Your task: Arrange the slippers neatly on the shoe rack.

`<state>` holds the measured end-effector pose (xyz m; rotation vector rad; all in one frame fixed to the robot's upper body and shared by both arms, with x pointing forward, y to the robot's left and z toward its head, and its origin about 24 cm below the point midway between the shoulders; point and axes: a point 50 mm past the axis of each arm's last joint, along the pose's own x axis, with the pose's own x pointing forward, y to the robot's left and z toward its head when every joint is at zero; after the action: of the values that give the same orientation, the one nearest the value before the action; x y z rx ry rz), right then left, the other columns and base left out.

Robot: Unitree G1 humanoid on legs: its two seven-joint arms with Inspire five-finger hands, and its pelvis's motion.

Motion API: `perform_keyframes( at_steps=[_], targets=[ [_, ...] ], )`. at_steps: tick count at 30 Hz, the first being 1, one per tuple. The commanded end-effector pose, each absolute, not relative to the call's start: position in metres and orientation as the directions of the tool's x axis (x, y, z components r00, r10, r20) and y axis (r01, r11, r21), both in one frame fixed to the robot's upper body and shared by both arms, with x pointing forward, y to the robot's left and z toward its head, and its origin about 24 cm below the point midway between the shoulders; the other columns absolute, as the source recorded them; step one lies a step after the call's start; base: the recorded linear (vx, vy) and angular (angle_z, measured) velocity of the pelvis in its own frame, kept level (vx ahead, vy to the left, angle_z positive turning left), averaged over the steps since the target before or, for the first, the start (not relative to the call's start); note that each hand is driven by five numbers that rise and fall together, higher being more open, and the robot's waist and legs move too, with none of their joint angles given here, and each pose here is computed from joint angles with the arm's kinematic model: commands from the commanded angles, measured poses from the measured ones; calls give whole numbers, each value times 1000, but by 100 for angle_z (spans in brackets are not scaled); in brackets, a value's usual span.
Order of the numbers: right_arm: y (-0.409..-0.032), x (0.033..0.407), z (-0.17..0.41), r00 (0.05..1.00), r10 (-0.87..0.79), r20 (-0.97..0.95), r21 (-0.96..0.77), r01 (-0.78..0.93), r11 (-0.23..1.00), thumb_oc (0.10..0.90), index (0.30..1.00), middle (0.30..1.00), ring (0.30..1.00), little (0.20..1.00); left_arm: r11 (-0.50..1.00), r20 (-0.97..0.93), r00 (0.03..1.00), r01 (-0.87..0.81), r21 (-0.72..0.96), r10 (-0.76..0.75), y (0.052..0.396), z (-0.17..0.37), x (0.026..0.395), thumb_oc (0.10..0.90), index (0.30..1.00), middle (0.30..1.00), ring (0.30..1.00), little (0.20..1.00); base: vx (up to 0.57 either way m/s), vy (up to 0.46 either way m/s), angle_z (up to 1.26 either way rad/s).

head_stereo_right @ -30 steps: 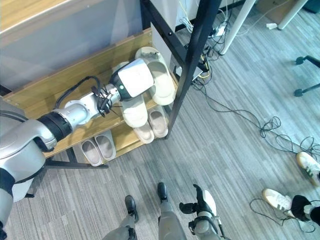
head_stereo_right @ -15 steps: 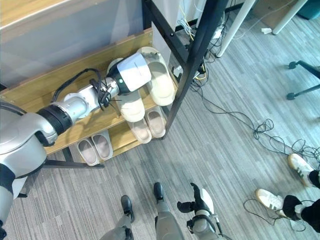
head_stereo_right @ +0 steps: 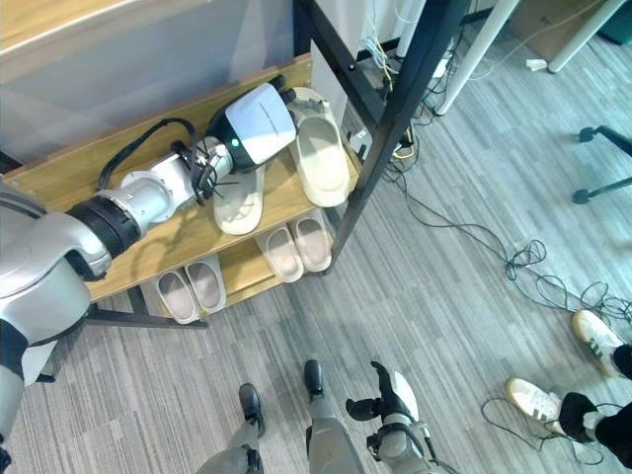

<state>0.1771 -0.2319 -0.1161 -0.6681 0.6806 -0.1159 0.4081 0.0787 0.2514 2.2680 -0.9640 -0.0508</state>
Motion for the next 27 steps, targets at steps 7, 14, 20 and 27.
perform_keyframes(
  at_steps=[7, 14, 20, 27],
  targets=[
    [-241, 161, -122, 735, -347, -582, -586, -83, 806, 800, 900, 900, 900, 900, -342, 577, 725, -688, 640, -377, 95, 347, 411, 800, 900, 900, 900, 900, 0, 0, 0],
    [-240, 154, -127, 705, -348, -618, -577, -107, 810, 800, 900, 900, 900, 900, -245, 505, 799, -587, 771, -326, 90, 316, 419, 800, 900, 900, 900, 900, 0, 0, 0],
    [-238, 154, -129, 693, -348, -631, -576, -117, 809, 800, 900, 900, 900, 900, -198, 473, 818, -549, 812, -328, 83, 298, 421, 800, 900, 900, 900, 900, 0, 0, 0],
    [-241, 153, -130, 673, -360, -647, -575, -121, 809, 800, 900, 900, 900, 900, -199, 436, 837, -513, 835, -330, 81, 286, 422, 800, 900, 900, 900, 900, 0, 0, 0]
  ],
)
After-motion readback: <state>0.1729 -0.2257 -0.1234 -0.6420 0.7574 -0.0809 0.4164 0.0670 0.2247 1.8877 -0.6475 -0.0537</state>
